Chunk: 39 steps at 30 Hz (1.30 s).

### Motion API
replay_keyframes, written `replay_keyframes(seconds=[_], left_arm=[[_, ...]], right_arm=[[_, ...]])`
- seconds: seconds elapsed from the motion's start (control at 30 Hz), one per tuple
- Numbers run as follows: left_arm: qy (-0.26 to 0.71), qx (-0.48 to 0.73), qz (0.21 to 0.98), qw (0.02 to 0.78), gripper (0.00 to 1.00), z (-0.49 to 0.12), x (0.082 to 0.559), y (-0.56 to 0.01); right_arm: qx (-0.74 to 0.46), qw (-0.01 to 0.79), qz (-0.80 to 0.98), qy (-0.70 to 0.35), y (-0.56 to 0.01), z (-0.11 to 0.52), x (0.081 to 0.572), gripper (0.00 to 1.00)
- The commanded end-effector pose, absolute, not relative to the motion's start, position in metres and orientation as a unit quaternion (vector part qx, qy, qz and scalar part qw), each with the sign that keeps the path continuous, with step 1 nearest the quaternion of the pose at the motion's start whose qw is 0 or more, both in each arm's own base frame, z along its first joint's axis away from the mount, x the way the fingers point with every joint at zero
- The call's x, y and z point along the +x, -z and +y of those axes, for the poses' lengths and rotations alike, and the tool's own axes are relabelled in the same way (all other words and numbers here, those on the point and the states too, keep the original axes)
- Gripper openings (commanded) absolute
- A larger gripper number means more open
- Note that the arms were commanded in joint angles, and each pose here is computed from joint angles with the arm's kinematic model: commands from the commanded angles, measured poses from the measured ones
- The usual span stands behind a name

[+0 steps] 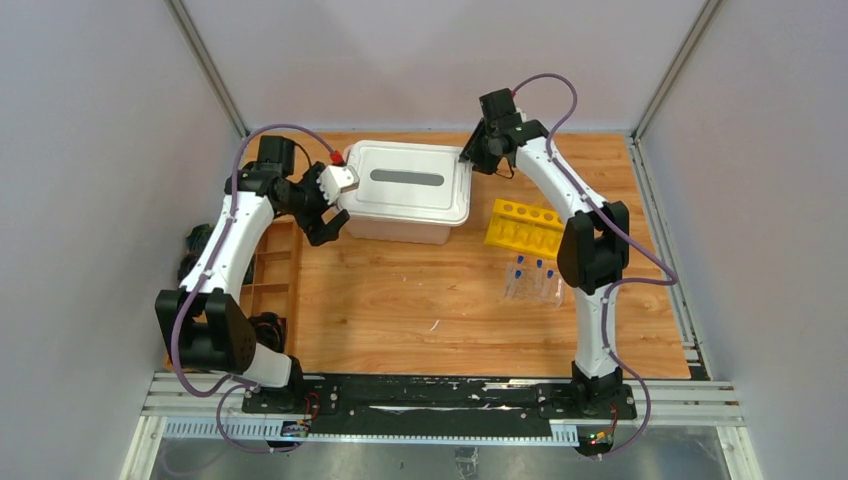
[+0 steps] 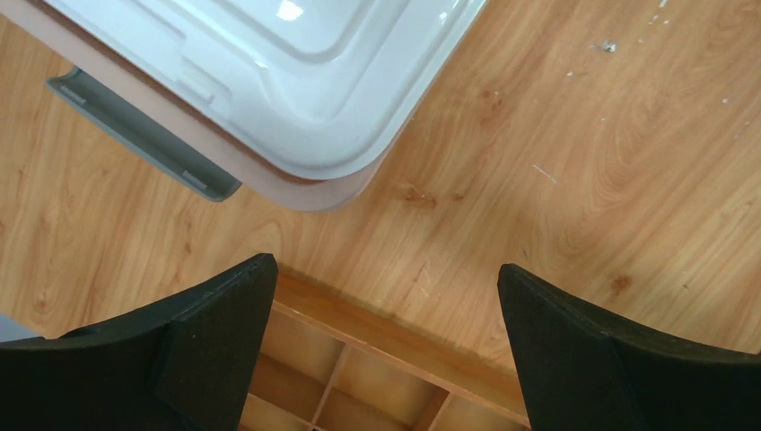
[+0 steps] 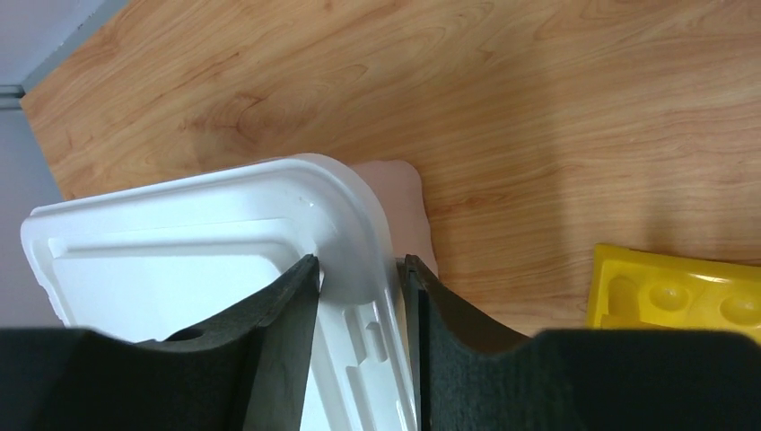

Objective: Organize the chemistry lab equipment

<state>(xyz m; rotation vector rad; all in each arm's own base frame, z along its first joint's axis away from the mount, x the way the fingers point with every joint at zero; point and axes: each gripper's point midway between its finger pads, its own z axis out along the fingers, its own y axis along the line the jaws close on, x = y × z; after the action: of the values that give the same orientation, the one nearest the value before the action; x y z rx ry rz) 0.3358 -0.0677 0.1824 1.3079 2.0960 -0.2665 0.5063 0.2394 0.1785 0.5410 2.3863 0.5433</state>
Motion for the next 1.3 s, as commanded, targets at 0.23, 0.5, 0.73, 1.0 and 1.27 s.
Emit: replay_keyframes(seconds=[0.23, 0.5, 0.73, 1.0, 1.27], left_arm=[[0.064, 0.435, 0.784, 0.438, 1.00, -0.078, 0.390, -0.228], [0.077, 0.339, 0.812, 0.469, 0.96, -0.078, 0.428, -0.241], [0.067, 0.284, 0.832, 0.472, 0.92, -0.071, 0.464, -0.228], [0.042, 0.276, 0.846, 0.455, 0.91, -0.062, 0.483, -0.203], [0.053, 0.249, 0.852, 0.457, 0.89, -0.065, 0.496, -0.201]], right_arm=[[0.164, 0.290, 0.922, -0.198, -0.167, 0.242, 0.502, 0.49], [0.146, 0.302, 0.922, -0.195, -0.171, 0.259, 0.502, 0.51], [0.140, 0.312, 0.920, -0.193, -0.179, 0.266, 0.504, 0.53], [0.119, 0.342, 0.917, -0.169, -0.187, 0.259, 0.514, 0.57], [0.090, 0.350, 0.919, -0.159, -0.199, 0.242, 0.512, 0.61]])
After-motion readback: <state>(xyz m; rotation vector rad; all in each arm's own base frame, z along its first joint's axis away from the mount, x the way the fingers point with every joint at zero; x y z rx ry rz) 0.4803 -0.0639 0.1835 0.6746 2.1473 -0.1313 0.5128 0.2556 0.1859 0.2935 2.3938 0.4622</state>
